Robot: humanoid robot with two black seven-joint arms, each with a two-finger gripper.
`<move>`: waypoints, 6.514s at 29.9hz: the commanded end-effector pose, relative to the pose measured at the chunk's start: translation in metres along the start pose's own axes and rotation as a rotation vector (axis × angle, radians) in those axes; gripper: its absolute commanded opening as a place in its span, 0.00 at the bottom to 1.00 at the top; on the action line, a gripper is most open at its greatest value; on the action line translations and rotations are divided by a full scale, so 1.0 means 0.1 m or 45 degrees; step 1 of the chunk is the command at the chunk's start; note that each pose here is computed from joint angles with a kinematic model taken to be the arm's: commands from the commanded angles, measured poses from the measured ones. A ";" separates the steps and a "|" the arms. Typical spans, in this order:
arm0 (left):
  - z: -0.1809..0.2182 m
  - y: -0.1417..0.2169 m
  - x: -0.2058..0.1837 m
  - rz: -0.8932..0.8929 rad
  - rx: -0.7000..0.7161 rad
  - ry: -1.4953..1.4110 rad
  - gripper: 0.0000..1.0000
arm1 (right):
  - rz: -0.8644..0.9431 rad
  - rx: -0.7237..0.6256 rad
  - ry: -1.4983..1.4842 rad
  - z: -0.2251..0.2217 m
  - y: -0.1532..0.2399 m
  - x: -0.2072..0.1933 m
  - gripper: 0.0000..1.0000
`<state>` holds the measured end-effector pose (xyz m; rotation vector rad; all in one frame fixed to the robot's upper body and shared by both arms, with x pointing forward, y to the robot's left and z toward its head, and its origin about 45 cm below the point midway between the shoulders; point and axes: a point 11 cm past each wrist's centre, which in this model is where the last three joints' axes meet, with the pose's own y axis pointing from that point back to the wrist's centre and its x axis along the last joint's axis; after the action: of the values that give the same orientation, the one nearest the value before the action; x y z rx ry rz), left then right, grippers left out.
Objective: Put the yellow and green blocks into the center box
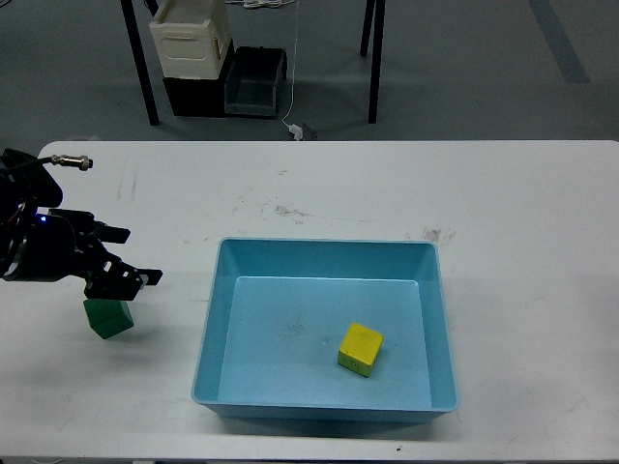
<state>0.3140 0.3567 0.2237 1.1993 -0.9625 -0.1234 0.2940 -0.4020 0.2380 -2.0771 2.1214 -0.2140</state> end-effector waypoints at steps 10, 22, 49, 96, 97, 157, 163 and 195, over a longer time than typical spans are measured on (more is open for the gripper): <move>-0.15 -0.18 -0.45 -0.172 0.043 0.061 1.00 | 0.006 -0.014 -0.001 0.03 0.03 0.01 0.99; -0.13 -0.31 -0.53 -0.196 0.025 0.091 1.00 | 0.009 -0.023 0.000 0.05 0.05 0.02 0.99; -0.15 -0.38 -0.70 -0.255 0.042 0.084 0.39 | 0.035 -0.032 -0.002 0.07 0.08 0.05 0.99; 1.95 -0.89 1.66 0.054 -0.527 -0.766 0.37 | 0.088 -0.046 -0.025 0.11 0.10 0.09 0.99; 1.93 -0.95 1.64 0.038 -0.515 -0.766 0.39 | 0.091 -0.048 -0.024 0.11 0.11 0.09 0.99; 0.04 -0.15 -0.10 1.714 -1.652 2.897 1.00 | 0.276 -0.024 -1.431 0.37 0.14 -0.33 1.00; 0.29 -0.34 -0.24 1.621 -1.658 3.063 1.00 | 0.286 -0.079 -1.623 0.50 0.17 -0.56 1.00; 0.67 -0.49 -0.37 1.489 -1.915 3.456 1.00 | 0.238 -0.177 -1.879 0.75 0.54 -1.03 1.00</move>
<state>0.2663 0.3104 0.1632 2.4803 -2.3637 -2.6343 0.2608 -0.2981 0.1561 -1.2209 1.2824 1.1257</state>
